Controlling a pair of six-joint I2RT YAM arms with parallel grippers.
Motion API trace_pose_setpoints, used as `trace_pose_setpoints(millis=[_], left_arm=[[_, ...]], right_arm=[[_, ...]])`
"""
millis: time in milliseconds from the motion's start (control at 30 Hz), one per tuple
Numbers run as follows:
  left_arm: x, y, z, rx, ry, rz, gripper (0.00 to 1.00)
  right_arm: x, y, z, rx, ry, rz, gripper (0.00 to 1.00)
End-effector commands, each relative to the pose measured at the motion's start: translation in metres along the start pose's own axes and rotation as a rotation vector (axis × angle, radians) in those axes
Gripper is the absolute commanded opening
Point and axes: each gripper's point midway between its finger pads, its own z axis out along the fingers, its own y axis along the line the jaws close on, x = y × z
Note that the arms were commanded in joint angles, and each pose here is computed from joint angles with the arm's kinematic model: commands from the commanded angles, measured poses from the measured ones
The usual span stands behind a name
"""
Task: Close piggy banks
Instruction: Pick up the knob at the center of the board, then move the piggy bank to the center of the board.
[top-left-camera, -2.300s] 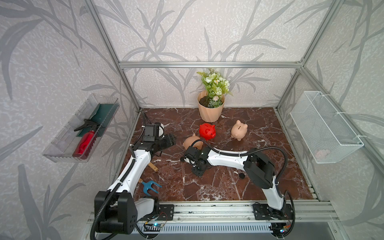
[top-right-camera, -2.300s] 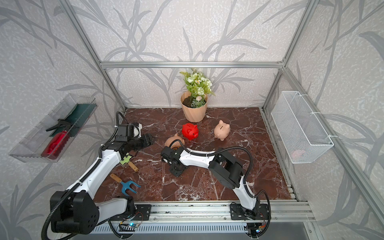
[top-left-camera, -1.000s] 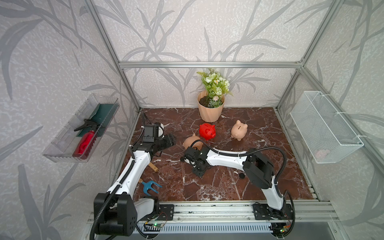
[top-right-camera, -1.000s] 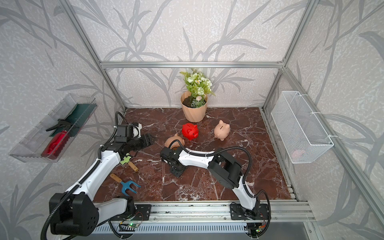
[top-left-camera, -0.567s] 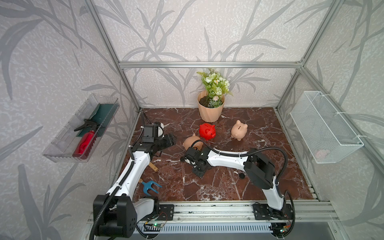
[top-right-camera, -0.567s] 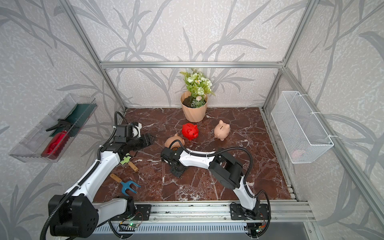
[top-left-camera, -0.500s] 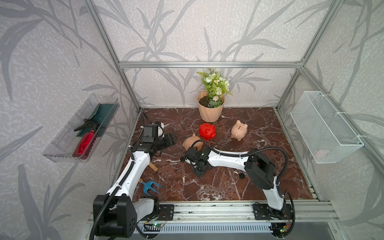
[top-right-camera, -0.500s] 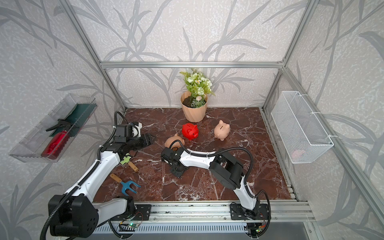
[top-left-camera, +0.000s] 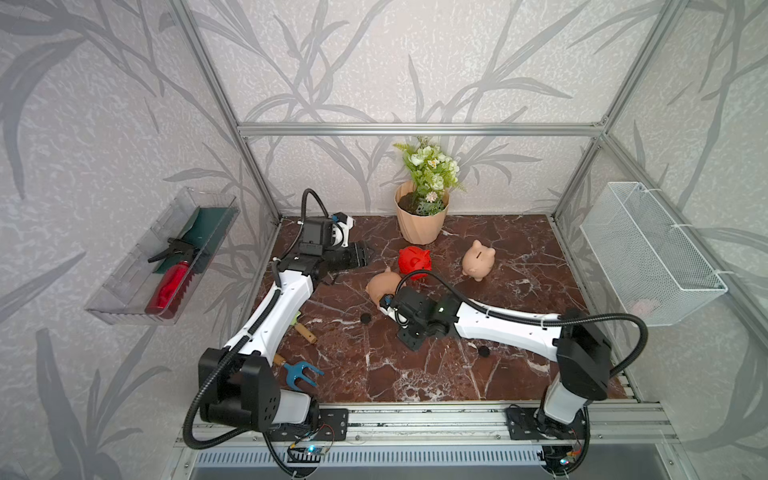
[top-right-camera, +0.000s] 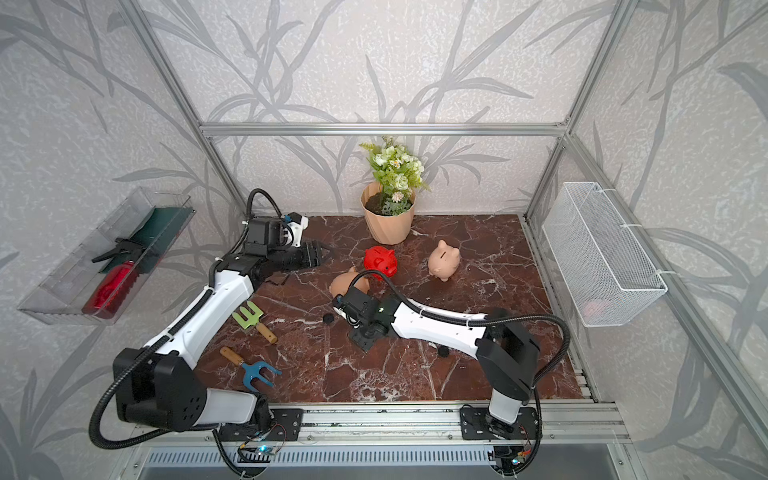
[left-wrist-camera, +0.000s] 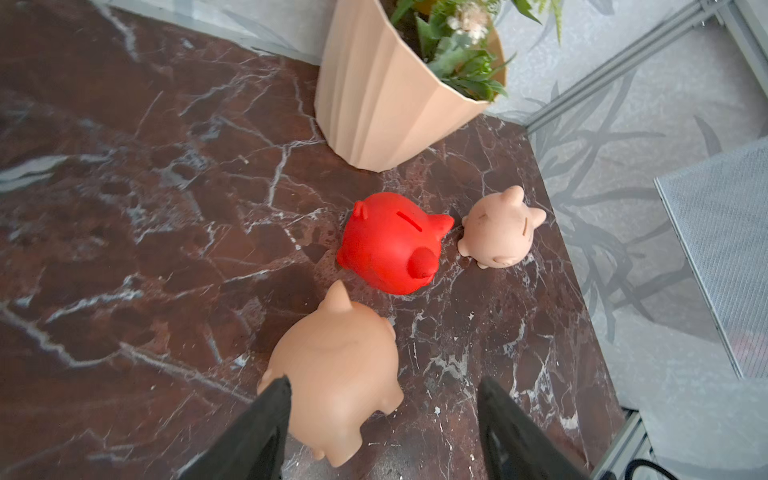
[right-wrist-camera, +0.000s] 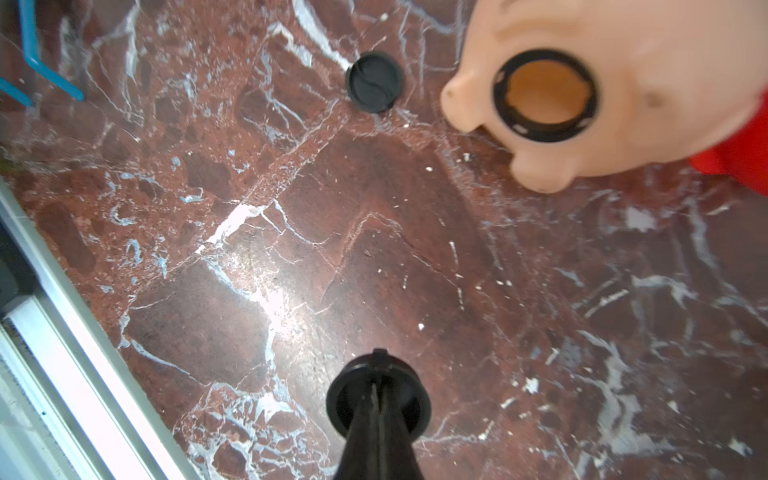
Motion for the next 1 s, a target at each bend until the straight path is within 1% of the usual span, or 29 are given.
trace_pose_setpoints(millis=[0,167,233,333,467,600,700,767,833,967], left_arm=[[-0.003,-0.015,0.005,-0.006,0.043,0.16,0.71],[-0.012,-0.014,0.015,-0.054,0.132,0.273,0.71],[-0.016,-0.01,0.017,-0.141,0.162,0.382,0.7],[-0.02,-0.01,0.022,-0.2,0.186,0.521,0.71],[-0.018,-0.004,0.038,-0.183,0.234,0.615,0.73],[-0.003,0.002,0.053,-0.169,0.342,0.688,0.74],[0.011,-0.007,0.058,-0.131,0.411,0.763,0.74],[0.012,-0.01,0.061,-0.107,0.419,0.782,0.74],[0.015,-0.006,0.066,-0.106,0.44,0.8,0.75],[0.024,0.0,0.074,-0.088,0.539,0.799,0.76]], right_arm=[[-0.005,-0.017,-0.02,0.042,-0.096,0.03,0.0],[0.005,-0.058,-0.038,0.088,-0.187,0.155,0.0],[0.008,-0.07,-0.045,0.088,-0.236,0.189,0.0],[0.013,-0.084,-0.053,0.086,-0.305,0.233,0.0],[0.019,-0.099,-0.062,0.074,-0.356,0.288,0.0],[0.025,-0.11,-0.067,0.085,-0.381,0.321,0.0],[0.03,-0.114,-0.069,0.074,-0.395,0.345,0.0],[0.032,-0.116,-0.071,0.07,-0.403,0.356,0.0],[0.034,-0.117,-0.071,0.062,-0.408,0.364,0.0],[0.035,-0.114,-0.071,0.034,-0.407,0.36,0.0]])
